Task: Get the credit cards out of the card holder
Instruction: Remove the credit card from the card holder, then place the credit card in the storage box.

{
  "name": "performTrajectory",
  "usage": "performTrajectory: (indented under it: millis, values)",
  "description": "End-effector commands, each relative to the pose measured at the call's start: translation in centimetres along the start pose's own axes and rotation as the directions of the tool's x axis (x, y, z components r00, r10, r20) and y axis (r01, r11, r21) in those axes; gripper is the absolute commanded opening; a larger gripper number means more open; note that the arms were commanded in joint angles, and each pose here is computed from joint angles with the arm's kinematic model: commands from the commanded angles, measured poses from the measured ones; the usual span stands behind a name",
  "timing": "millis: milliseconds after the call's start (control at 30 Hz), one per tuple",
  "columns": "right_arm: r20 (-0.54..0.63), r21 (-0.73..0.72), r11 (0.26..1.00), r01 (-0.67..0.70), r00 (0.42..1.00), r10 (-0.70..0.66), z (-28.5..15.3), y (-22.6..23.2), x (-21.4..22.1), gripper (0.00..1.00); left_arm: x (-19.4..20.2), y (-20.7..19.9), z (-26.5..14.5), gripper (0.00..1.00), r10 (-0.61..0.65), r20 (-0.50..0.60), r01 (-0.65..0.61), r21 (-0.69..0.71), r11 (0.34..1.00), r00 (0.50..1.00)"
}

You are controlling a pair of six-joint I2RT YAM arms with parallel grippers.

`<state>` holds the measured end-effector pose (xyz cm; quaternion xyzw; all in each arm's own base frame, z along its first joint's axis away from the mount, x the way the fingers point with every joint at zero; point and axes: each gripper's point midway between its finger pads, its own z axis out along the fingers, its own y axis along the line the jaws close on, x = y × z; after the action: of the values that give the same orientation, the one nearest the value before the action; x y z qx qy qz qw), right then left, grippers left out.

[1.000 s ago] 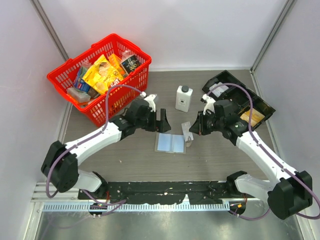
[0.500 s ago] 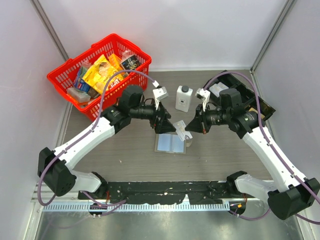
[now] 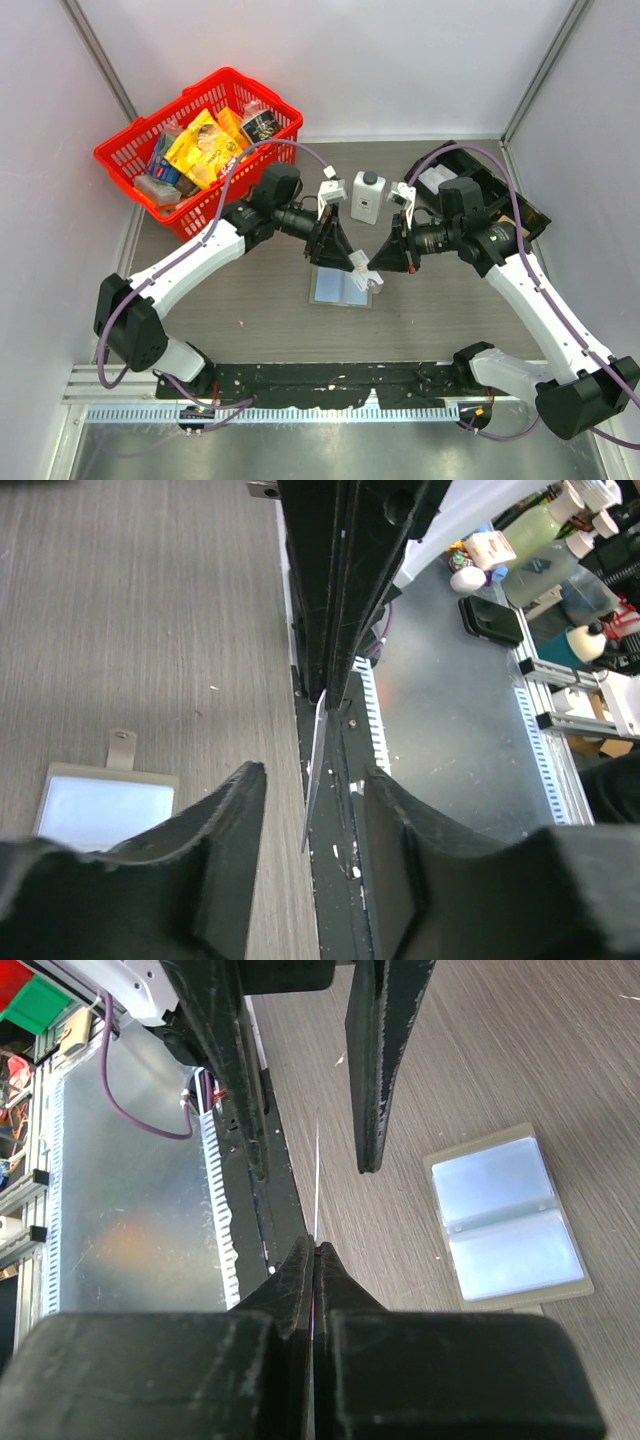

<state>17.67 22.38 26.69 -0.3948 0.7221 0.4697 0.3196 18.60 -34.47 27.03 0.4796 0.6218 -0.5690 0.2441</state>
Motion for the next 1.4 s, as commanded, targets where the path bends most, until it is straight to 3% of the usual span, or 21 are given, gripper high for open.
performTrajectory:
  millis: [0,200,233,333,367,400,500,633,733,800,933,1233,1367]
  values:
    - [0.055,-0.052,0.995,0.090,0.995,-0.087,-0.5,1.5,-2.1,0.01,-1.3,-1.7,-0.4,0.42,0.048,0.011,-0.049,0.076,0.996,0.999]
    - [0.064,-0.058,0.994,0.094,0.994,-0.091,-0.4,1.5,-2.1,0.01,-0.7,-2.0,-0.5,0.00,0.037,0.001,-0.037,0.085,0.996,0.999]
    - [0.071,-0.046,0.995,0.093,0.993,-0.089,-0.4,1.4,-2.3,0.02,-0.7,-2.0,-0.6,0.00,0.043,0.006,-0.043,0.073,0.996,0.999]
    - [0.104,0.029,0.998,0.063,0.992,-0.066,-0.5,0.4,-2.6,0.28,-0.9,-1.9,-1.2,0.00,0.062,0.038,-0.062,0.016,0.998,0.997]
    - [0.136,0.053,0.995,0.090,0.986,-0.096,-0.7,0.3,-3.2,0.33,-0.9,-1.5,-1.4,0.00,0.051,0.061,-0.051,-0.008,0.999,0.997]
    - [0.142,0.086,0.995,0.046,0.988,-0.058,-0.6,-0.3,-2.8,0.43,-1.5,-1.4,-2.0,0.00,0.051,0.104,-0.048,-0.036,0.998,0.993]
    - [0.234,0.103,0.994,0.037,0.970,-0.061,-0.7,-0.2,-3.9,0.54,-2.9,0.3,-4.0,0.00,0.006,0.276,0.033,-0.137,0.990,0.961]
    - [0.324,0.090,0.996,-0.021,0.946,-0.009,-0.3,-0.7,-4.3,0.57,-3.8,1.6,-5.8,0.00,0.020,0.428,0.105,-0.267,0.958,0.904]
    - [0.415,0.030,0.996,-0.087,0.907,0.066,-0.1,-0.2,-5.1,0.58,-4.9,0.5,-6.6,0.00,0.030,0.517,0.122,-0.256,0.959,0.856]
    - [0.496,-0.011,0.998,-0.056,0.867,0.054,-0.3,0.2,-6.4,0.58,-5.4,-0.4,-6.9,0.00,0.029,0.554,0.121,-0.233,0.965,0.832]
    - [0.522,-0.047,0.995,-0.088,0.847,0.099,0.0,-0.1,-6.1,0.58,-6.6,-1.8,-7.6,0.00,0.025,0.615,0.118,-0.191,0.974,0.788]
    - [0.583,-0.086,0.995,-0.045,0.808,0.087,-0.6,0.9,-7.8,0.54,-6.9,-2.3,-7.2,0.00,-0.018,0.626,0.130,-0.135,0.982,0.780]
    - [0.604,-0.099,0.994,-0.044,0.791,0.095,-0.6,0.8,-8.5,0.43,-7.0,-2.5,-7.0,0.00,-0.026,0.623,0.127,-0.118,0.985,0.782]
